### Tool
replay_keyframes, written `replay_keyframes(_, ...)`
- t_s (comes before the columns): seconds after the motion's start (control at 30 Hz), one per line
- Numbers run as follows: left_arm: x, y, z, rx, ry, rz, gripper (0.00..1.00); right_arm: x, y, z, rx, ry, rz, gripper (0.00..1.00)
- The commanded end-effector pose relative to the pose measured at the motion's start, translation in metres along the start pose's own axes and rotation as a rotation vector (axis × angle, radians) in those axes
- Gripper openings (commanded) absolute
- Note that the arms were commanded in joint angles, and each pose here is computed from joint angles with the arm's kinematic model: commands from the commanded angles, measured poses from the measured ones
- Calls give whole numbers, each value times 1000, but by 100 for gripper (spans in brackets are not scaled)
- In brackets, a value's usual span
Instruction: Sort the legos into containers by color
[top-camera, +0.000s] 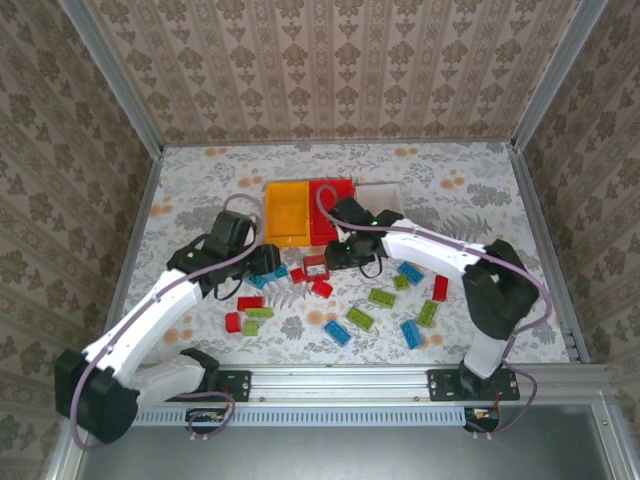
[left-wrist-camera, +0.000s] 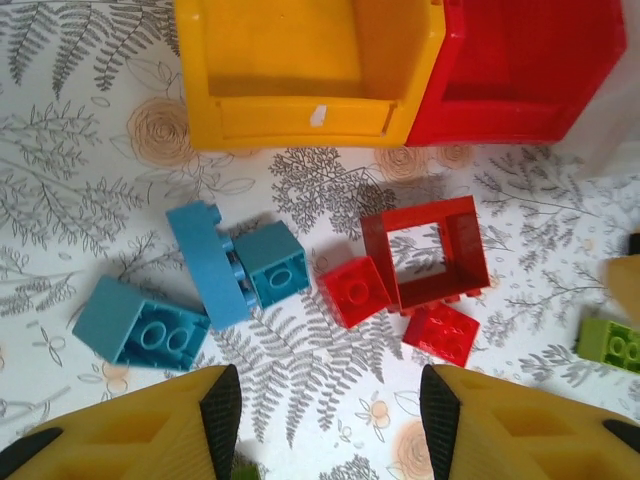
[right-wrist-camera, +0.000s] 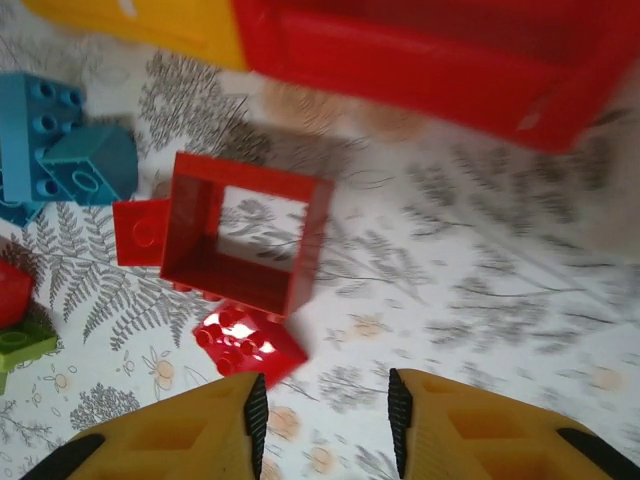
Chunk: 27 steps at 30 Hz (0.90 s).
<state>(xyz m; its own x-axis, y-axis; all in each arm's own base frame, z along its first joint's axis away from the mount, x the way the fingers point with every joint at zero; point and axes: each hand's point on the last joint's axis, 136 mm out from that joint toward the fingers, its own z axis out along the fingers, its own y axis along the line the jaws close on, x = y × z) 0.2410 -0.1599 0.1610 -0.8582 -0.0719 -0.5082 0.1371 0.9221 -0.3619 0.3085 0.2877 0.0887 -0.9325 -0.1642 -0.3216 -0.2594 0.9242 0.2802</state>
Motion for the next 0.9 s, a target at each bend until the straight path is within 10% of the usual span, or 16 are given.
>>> replay_keyframes(0.0, 17, 1, -13, 32, -10, -44, 53, -15, 5, 12, 23, -9, 105, 39)
replay_keyframes(0.63, 35, 2, -37, 97, -39, -47, 53, -5, -9, 63, 147, 56, 200, 26)
replay_keyframes(0.87, 29, -1, -36, 98, -51, -38, 53, -15, -11, 54, 193, 11, 183, 4)
